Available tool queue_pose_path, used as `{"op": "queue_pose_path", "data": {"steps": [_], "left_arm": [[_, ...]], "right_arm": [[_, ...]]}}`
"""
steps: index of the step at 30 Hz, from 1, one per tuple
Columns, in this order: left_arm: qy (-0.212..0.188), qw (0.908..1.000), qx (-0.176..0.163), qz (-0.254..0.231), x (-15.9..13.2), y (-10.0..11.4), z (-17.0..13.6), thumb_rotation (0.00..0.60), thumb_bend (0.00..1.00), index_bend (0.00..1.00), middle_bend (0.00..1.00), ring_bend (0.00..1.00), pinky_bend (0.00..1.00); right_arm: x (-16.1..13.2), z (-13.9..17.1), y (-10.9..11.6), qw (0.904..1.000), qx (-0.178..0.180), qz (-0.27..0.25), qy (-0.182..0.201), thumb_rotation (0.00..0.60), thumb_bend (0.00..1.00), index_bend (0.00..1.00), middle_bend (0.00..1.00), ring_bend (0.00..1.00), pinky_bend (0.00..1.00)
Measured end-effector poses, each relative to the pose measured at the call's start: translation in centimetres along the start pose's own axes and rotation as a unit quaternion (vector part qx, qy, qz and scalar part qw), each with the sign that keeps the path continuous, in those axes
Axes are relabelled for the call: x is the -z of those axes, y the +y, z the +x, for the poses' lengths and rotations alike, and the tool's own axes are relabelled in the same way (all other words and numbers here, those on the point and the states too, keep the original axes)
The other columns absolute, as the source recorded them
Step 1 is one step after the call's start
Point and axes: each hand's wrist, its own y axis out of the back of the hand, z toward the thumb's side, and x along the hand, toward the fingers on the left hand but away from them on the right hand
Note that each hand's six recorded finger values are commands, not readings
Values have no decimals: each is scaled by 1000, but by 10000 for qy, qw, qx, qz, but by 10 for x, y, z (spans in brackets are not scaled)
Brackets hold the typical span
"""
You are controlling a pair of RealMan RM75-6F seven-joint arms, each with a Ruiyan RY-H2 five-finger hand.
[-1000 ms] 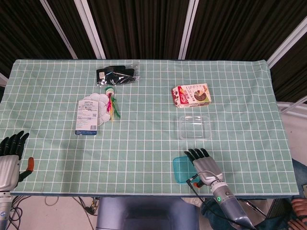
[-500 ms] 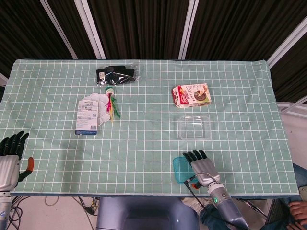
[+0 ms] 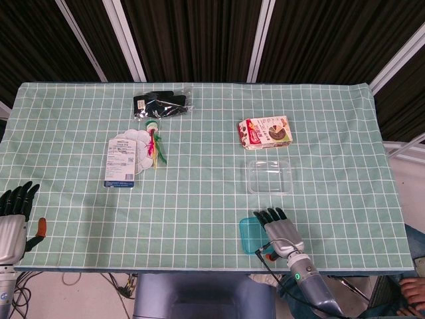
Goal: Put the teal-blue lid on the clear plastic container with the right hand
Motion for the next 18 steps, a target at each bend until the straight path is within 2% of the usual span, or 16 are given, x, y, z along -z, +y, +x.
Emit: {"op": "queue_pose_path", "data": {"steps": [18], "left_arm": [[20,10000,-22,0,1,1,0,600,539,23,0,0,0]], "right_arm": [[-1,-2,-3,10000,-35,-5,22,600,163,0,152,0,0]]}}
